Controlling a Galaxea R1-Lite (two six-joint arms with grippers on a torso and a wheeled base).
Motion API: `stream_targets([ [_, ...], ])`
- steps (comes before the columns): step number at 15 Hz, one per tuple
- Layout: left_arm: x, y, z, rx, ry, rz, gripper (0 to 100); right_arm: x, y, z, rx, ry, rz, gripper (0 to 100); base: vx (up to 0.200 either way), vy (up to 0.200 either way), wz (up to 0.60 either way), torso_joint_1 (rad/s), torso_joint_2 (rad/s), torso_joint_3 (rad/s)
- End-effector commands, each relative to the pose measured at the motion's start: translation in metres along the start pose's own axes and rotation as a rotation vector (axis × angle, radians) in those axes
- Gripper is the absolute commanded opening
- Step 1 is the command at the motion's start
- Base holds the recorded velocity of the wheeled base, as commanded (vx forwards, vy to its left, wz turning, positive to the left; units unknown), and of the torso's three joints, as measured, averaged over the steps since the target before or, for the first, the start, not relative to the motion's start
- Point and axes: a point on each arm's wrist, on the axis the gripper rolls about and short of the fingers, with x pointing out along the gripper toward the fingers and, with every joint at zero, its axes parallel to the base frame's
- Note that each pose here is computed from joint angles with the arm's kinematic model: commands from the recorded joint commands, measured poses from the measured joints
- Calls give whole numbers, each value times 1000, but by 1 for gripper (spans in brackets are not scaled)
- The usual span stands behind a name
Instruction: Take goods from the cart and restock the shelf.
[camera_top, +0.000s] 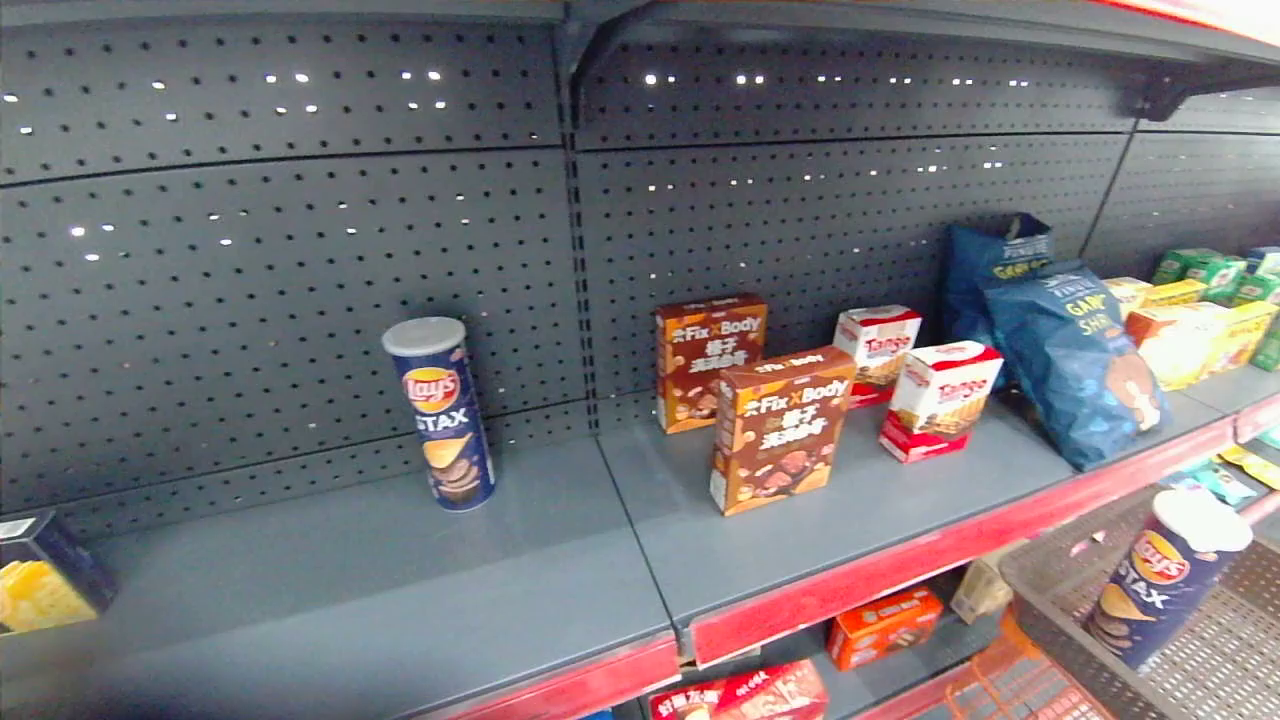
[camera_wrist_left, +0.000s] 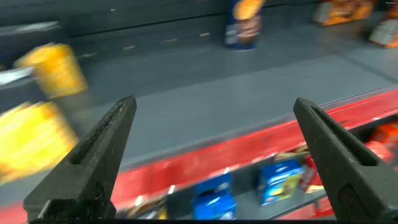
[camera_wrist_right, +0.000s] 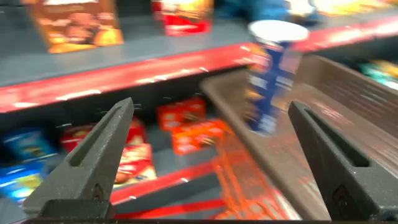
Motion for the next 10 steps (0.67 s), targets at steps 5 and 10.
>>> stream_targets([
  [5, 0, 0, 0, 0, 0, 0, 100, 0, 0, 0, 0, 1, 0, 100, 0, 0, -600, 1, 5, 0],
  [10, 0, 0, 0, -2, 1, 0, 100, 0, 0, 0, 0, 1, 0, 100, 0, 0, -600, 4, 2, 3],
])
